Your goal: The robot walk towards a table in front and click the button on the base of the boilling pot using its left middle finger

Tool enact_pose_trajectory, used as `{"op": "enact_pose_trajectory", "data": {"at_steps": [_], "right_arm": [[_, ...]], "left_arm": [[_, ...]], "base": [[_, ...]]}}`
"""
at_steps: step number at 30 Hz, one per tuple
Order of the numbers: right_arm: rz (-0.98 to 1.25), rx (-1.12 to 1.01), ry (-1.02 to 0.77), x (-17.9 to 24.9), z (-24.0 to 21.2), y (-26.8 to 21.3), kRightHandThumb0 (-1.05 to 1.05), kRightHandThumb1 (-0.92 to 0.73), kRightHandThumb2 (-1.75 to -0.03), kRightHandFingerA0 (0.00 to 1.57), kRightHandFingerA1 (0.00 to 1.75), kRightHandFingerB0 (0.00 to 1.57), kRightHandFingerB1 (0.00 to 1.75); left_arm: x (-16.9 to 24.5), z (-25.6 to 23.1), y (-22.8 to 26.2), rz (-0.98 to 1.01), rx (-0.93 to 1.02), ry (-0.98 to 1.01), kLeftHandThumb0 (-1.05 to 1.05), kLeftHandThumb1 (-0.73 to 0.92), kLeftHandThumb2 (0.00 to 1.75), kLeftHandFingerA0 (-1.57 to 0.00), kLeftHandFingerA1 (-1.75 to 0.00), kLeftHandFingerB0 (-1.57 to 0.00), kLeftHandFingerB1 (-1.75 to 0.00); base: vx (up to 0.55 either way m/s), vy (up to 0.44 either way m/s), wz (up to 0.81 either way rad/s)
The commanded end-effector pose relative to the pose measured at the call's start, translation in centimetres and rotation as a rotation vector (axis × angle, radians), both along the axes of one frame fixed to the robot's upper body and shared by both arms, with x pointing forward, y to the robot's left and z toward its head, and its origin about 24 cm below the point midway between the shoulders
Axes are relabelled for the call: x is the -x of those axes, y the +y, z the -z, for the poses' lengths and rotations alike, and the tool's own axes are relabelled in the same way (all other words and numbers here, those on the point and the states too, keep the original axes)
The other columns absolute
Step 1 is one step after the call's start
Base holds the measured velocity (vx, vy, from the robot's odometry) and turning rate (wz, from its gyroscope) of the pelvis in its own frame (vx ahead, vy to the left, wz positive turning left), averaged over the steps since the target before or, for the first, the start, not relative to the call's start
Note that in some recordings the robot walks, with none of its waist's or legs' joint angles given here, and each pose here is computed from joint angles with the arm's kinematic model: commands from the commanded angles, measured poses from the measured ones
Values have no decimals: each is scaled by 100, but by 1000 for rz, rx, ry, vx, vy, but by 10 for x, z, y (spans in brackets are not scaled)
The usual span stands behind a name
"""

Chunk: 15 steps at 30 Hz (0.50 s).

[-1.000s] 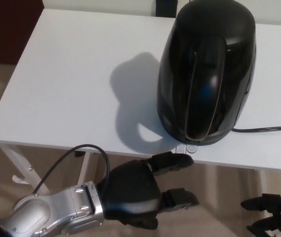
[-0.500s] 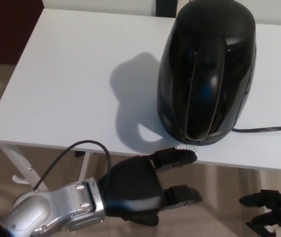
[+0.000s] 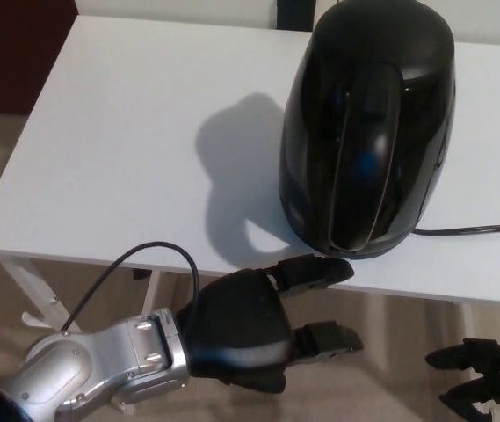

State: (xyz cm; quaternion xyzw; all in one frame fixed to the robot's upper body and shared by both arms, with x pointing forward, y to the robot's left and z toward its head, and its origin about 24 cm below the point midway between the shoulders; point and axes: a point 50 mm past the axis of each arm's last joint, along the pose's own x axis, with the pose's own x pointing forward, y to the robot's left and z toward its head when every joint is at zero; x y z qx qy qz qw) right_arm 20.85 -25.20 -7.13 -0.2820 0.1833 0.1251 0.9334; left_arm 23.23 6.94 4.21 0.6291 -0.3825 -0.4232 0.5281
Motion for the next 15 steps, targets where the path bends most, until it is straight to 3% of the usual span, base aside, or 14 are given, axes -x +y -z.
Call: {"op": "enact_pose_trajectory", "data": {"at_steps": [1,3,4,9,15], "right_arm": [[-8,11,-11,-1,-4,-5,-60,-62,-60,68,40,62,38],[-5,8,-11,-1,-5,-5,-64,-54,-65,71,45,62,42],[-13,13,-16,-1,-5,-5,-59,-62,-60,72,41,65,39],[-23,12,-31,-1,-6,-5,-55,-62,-60,79,43,73,41],[-28,4,-45,-1,-7,-4,-57,-62,-60,74,42,68,40]], "left_arm": [[-8,-3,3,-32,-14,-16,-51,78,63,-31,-34,-23,-28],[-10,-3,3,-34,-19,-20,-51,78,63,-31,-33,-23,-28],[-10,-2,2,-35,-18,-17,-51,78,63,-32,-33,-23,-28],[-10,-2,0,-30,-30,-25,-50,77,63,-32,-34,-25,-29],[-11,0,-1,-34,-32,-17,-50,77,63,-33,-34,-23,-29]], "base": [[0,0,0],[0,0,0],[0,0,0],[0,0,0],[0,0,0]]}}
